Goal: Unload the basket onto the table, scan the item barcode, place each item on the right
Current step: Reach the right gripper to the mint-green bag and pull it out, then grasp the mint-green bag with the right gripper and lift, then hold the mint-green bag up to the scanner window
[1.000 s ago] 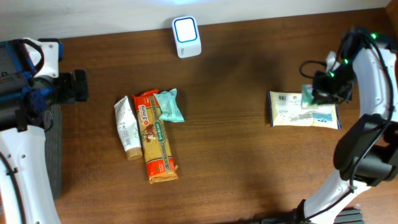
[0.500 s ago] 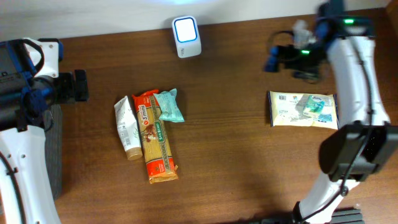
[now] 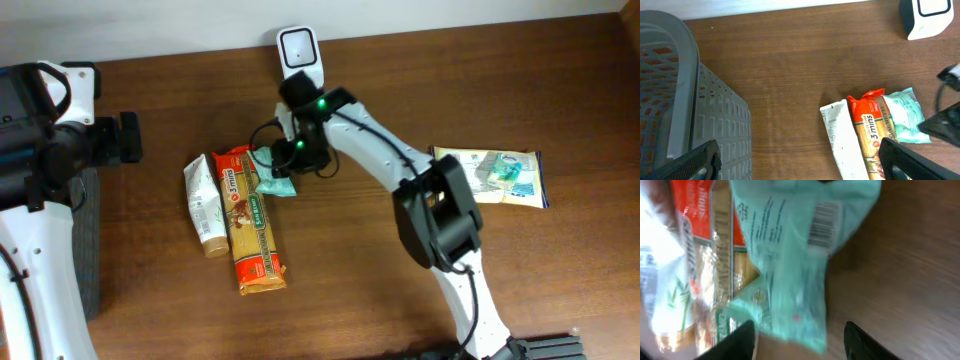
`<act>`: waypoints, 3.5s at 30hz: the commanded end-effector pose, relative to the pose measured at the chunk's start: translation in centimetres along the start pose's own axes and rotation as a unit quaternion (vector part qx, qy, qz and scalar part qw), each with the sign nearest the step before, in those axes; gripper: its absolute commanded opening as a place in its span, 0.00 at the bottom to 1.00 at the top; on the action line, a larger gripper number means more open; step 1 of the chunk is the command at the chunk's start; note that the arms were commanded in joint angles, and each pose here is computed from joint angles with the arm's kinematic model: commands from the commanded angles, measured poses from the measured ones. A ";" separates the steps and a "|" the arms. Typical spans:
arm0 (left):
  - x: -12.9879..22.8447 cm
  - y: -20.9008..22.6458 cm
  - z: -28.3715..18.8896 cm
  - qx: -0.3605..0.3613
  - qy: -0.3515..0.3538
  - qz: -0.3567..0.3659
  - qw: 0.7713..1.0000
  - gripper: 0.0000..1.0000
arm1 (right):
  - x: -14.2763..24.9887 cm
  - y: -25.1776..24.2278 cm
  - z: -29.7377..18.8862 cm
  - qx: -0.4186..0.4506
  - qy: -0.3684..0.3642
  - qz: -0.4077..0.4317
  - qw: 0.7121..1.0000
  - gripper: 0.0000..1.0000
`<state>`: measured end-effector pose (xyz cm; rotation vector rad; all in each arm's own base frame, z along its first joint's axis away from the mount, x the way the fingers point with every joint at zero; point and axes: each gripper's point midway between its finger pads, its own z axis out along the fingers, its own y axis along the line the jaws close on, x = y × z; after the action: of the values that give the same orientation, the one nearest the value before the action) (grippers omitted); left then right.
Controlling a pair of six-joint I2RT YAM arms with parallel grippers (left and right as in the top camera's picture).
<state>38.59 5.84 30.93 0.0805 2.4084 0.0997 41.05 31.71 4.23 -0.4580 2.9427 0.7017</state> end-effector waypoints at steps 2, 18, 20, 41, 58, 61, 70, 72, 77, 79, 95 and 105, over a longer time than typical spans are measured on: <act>-0.2 -0.1 -0.5 0.003 -0.007 0.006 1.000 0.99 | 0.5 -0.1 3.4 0.032 0.006 0.037 0.999 0.48; -0.2 -0.1 -0.5 0.003 -0.007 0.006 1.000 0.99 | 3.7 -6.3 -3.1 0.176 0.156 -0.326 0.916 0.55; -0.2 -0.1 -0.5 0.003 -0.007 0.006 1.000 0.99 | 2.5 -10.0 -5.3 0.297 0.173 -0.343 0.874 0.58; -0.2 -0.1 -0.5 0.003 -0.007 0.006 1.000 0.99 | 6.6 -3.4 -0.3 0.081 0.160 -0.197 0.964 0.39; -0.2 -0.1 -0.5 0.003 -0.007 0.006 1.000 0.99 | -1.1 -6.5 -10.8 -0.057 0.032 -0.169 0.983 0.91; -0.2 -0.1 -0.5 0.003 -0.007 0.006 1.000 0.99 | 0.8 -6.8 -8.1 -0.103 0.067 -0.168 0.978 0.84; -0.2 -0.1 -0.5 0.003 -0.007 0.006 1.000 0.99 | 6.1 -6.1 -0.7 -0.174 0.135 -0.145 0.965 0.74; -0.2 -0.1 -0.5 0.003 -0.007 0.006 1.000 0.99 | 6.7 -5.3 0.3 -0.175 0.143 -0.149 0.963 0.73; -0.2 -0.1 -0.5 0.003 -0.007 0.006 1.000 0.99 | 6.5 -3.4 2.3 -0.162 0.140 -0.146 0.966 0.53; -0.2 -0.1 -0.5 0.003 -0.007 0.006 1.000 0.99 | 6.1 -3.4 2.4 -0.159 0.134 -0.134 0.969 0.10; -0.2 -0.1 -0.5 0.003 -0.007 0.006 1.000 0.99 | -1.4 -8.9 -10.3 -0.102 -0.003 0.116 0.988 0.04; -0.2 -0.1 -0.5 0.003 -0.007 0.006 1.000 0.99 | -4.5 -0.8 -26.1 -0.206 -0.202 -0.064 0.955 0.04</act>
<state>38.59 5.83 30.93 0.0807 2.4087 0.0991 46.70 22.14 17.15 -0.3707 2.6133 1.2492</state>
